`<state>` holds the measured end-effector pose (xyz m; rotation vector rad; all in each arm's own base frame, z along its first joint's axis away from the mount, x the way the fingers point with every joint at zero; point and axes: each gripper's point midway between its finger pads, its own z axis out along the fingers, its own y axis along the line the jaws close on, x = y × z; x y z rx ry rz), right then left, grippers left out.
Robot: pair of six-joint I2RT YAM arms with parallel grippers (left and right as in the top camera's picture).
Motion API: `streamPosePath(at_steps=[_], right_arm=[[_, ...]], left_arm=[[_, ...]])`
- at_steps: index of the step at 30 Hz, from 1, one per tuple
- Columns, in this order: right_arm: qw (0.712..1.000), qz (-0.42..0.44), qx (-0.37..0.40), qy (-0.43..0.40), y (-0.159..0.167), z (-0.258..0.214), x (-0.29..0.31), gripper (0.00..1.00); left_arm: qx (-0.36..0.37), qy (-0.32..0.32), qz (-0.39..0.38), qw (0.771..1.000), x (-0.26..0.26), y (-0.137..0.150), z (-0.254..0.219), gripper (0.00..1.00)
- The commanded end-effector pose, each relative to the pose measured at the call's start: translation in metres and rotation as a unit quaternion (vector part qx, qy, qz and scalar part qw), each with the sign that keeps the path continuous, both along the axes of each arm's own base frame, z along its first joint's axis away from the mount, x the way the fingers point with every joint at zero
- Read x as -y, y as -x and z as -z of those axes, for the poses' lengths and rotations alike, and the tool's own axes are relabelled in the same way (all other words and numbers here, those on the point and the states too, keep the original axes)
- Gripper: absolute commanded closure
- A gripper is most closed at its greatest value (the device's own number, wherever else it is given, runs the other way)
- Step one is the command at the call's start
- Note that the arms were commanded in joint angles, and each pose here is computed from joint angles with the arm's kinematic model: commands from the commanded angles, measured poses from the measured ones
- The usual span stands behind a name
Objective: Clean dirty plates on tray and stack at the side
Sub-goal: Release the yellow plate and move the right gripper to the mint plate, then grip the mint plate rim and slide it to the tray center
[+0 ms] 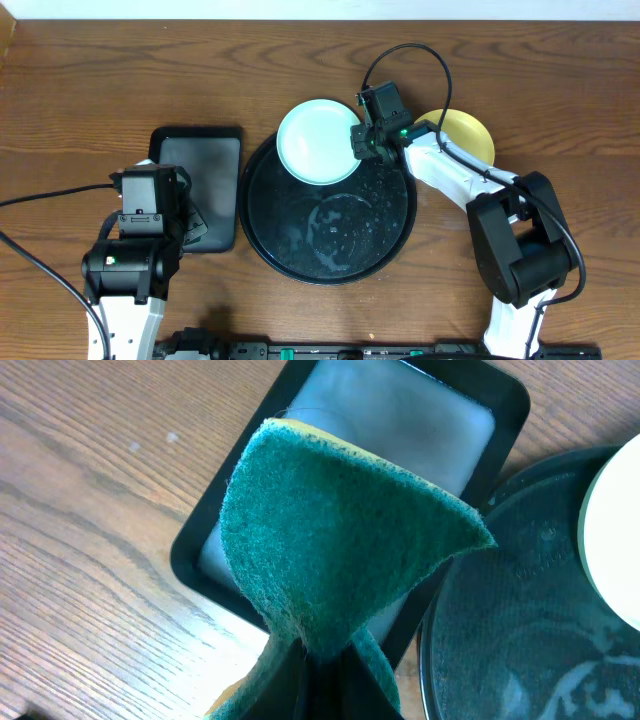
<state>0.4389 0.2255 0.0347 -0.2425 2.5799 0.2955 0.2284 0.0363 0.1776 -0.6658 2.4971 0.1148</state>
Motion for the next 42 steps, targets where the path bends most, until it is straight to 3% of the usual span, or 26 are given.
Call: streamPosePath(at_steps=[1,8,12,19,27,35,42], right_arm=[[1.000,-0.003,-0.002,-0.003,0.002,0.001,-0.004,0.96],[1.000,-0.004,-0.010,0.000,0.005,0.003,-0.003,0.97],[1.000,-0.008,-0.014,-0.005,0.007,0.003,-0.005,0.86],[1.000,0.003,-0.019,-0.013,0.008,0.004,-0.006,0.99],[0.999,0.008,-0.027,-0.018,0.015,-0.009,-0.003,0.99],[0.997,-0.011,-0.045,-0.062,0.055,-0.081,-0.001,0.99],[0.993,-0.002,-0.121,-0.017,0.095,-0.070,0.021,0.96]], left_arm=[[0.003,-0.003,0.001,1.000,0.000,-0.001,-0.003,0.92],[0.003,-0.003,0.001,1.000,0.000,-0.001,-0.003,0.92],[0.003,-0.003,0.001,1.000,0.000,-0.001,-0.003,0.92],[0.003,-0.003,0.001,1.000,0.000,-0.001,-0.003,0.92],[0.003,-0.003,0.001,1.000,0.000,-0.001,-0.003,0.92],[0.003,-0.003,0.001,1.000,0.000,-0.001,-0.003,0.92],[0.003,-0.003,0.001,1.000,0.000,-0.001,-0.003,0.92]])
